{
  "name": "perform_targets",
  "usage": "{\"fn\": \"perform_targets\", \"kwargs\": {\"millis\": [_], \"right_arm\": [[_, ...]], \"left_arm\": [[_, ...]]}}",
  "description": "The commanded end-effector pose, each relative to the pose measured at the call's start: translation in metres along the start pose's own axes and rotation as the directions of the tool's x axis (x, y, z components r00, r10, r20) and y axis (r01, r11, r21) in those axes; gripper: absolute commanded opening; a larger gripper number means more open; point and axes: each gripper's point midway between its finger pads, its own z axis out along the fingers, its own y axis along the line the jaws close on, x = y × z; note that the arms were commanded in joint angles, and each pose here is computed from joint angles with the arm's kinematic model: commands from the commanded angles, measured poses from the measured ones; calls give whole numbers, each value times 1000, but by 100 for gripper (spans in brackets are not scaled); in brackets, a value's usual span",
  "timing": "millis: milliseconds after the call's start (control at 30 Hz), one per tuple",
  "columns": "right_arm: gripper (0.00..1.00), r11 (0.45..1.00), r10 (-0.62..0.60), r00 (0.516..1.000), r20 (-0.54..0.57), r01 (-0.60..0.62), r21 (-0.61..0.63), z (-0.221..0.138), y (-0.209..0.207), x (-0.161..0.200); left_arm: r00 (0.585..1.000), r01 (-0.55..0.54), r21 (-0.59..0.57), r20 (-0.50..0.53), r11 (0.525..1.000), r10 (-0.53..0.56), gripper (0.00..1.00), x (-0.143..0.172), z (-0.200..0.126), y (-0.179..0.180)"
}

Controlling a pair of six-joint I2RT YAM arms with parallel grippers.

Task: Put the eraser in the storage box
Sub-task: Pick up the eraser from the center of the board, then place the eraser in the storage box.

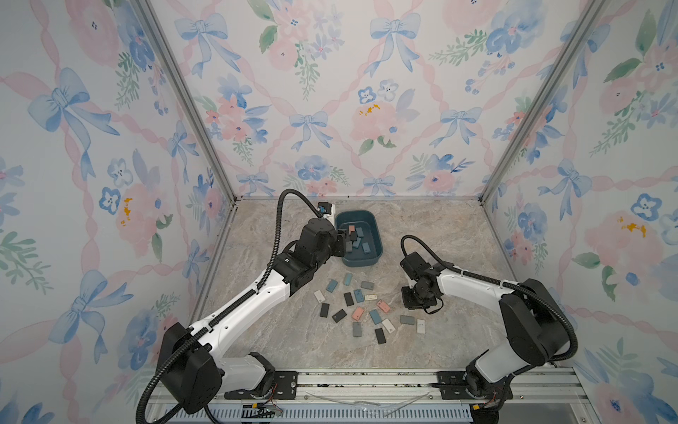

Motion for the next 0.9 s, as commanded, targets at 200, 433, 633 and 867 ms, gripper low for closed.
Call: {"fn": "perform_targets", "kwargs": {"millis": [200, 433, 633, 867], "right_arm": [[22, 999, -29, 999, 38, 29, -17, -25, 12, -16], [23, 996, -59, 990, 126, 68, -65, -61, 30, -47], [24, 985, -104, 972, 212, 130, -112, -89, 55, -88], [24, 969, -155, 947, 281, 201, -145, -101, 86, -144]], "left_arm": [[1000, -9, -18, 27, 1000, 9, 44, -1, -4, 5], [1000, -13, -39, 24, 999, 14, 44, 4, -6, 12], [1000, -7, -65, 18, 998, 8, 44, 11, -8, 21], [1000, 5, -84, 18, 996, -4, 44, 15, -12, 31]]}}
